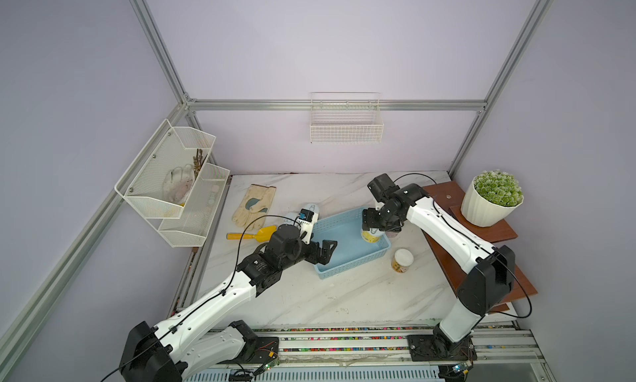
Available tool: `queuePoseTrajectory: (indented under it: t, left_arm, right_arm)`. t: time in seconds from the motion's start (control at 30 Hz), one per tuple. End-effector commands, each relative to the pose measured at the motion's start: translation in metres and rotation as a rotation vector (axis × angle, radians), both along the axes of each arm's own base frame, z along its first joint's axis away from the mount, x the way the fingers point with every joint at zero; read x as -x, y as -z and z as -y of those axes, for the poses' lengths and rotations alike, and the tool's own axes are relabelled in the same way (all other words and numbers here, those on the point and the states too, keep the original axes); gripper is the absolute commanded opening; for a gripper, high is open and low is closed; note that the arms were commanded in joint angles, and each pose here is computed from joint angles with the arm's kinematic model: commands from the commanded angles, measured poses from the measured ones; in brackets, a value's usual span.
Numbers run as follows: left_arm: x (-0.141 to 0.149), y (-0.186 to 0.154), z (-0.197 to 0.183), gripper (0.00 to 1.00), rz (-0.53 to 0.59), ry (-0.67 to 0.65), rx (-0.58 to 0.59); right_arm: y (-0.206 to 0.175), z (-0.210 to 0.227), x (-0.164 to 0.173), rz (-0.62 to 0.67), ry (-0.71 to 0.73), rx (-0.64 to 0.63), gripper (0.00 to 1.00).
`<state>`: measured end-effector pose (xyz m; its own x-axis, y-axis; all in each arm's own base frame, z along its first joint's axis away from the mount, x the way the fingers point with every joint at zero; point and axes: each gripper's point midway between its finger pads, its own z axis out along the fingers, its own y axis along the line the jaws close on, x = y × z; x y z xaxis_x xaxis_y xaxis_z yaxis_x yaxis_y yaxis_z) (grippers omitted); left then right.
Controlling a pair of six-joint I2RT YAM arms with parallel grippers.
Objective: Put the canned food in the basket
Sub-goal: Place the canned food in the basket.
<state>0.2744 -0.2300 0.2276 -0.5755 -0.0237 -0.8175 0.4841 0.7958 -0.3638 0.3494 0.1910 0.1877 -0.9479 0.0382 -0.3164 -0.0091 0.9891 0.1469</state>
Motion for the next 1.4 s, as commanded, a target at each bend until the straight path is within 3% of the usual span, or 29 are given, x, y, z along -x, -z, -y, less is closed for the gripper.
queuePoseTrajectory:
  t: [0.0, 0.33, 0.57, 1.37]
  left_arm:
    - [-0.006, -0.01, -0.012, 1.0, 0.02, -0.054, 0.06]
    - [-0.011, 0.006, -0.027, 1.0, -0.009, -0.085, 0.091]
    - [-0.012, 0.009, -0.027, 1.0, -0.018, -0.065, 0.115]
    - [-0.014, 0.025, -0.013, 1.0, -0.061, 0.002, 0.088]
  right_arm:
    - [-0.009, -0.015, -0.024, 0.056, -0.033, 0.001, 0.45]
    - [0.028, -0.044, -0.07, 0.009, -0.054, 0.026, 0.43]
    - [0.05, -0.039, -0.091, -0.013, -0.057, 0.082, 0.42]
    - [0.109, -0.037, -0.117, -0.045, -0.106, 0.121, 0.43]
